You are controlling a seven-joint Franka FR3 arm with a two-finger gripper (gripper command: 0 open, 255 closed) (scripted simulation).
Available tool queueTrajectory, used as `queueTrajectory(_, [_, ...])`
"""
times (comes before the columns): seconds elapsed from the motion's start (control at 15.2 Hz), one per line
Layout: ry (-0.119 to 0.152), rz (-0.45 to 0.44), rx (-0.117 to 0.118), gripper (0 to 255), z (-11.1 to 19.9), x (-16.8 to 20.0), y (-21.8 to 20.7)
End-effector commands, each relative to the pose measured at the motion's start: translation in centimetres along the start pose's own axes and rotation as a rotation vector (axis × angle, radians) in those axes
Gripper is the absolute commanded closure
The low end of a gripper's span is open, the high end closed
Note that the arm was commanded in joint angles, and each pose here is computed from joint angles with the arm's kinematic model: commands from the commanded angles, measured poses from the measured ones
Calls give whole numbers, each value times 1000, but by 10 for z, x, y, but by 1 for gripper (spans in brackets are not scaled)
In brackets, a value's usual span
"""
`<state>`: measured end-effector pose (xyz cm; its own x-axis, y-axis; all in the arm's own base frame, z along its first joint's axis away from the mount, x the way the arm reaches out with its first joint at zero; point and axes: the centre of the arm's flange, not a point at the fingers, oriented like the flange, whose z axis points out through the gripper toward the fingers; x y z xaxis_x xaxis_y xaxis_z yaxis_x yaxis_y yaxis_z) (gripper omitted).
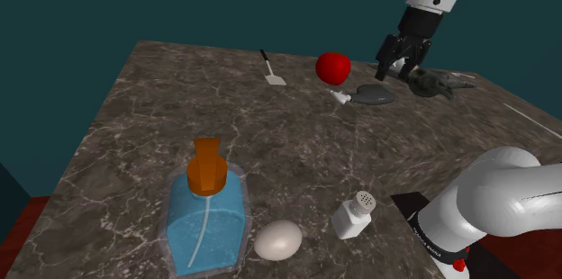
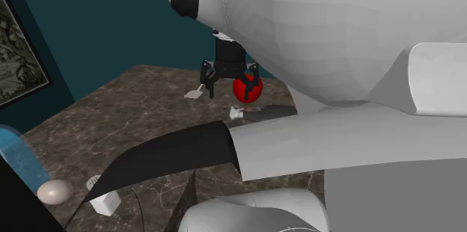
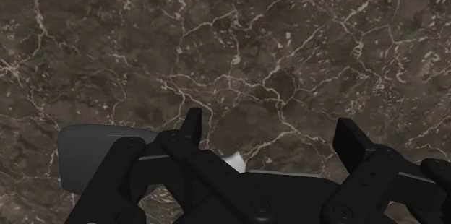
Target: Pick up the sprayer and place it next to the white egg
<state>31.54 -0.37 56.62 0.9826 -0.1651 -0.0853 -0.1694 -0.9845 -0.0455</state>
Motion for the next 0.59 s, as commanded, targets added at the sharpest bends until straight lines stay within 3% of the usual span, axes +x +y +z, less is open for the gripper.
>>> queueTrajectory(0.0, [0, 0, 0, 0, 0, 0, 0])
queueTrajectory(0.53, [-22, -78, 25, 0, 51, 94, 24])
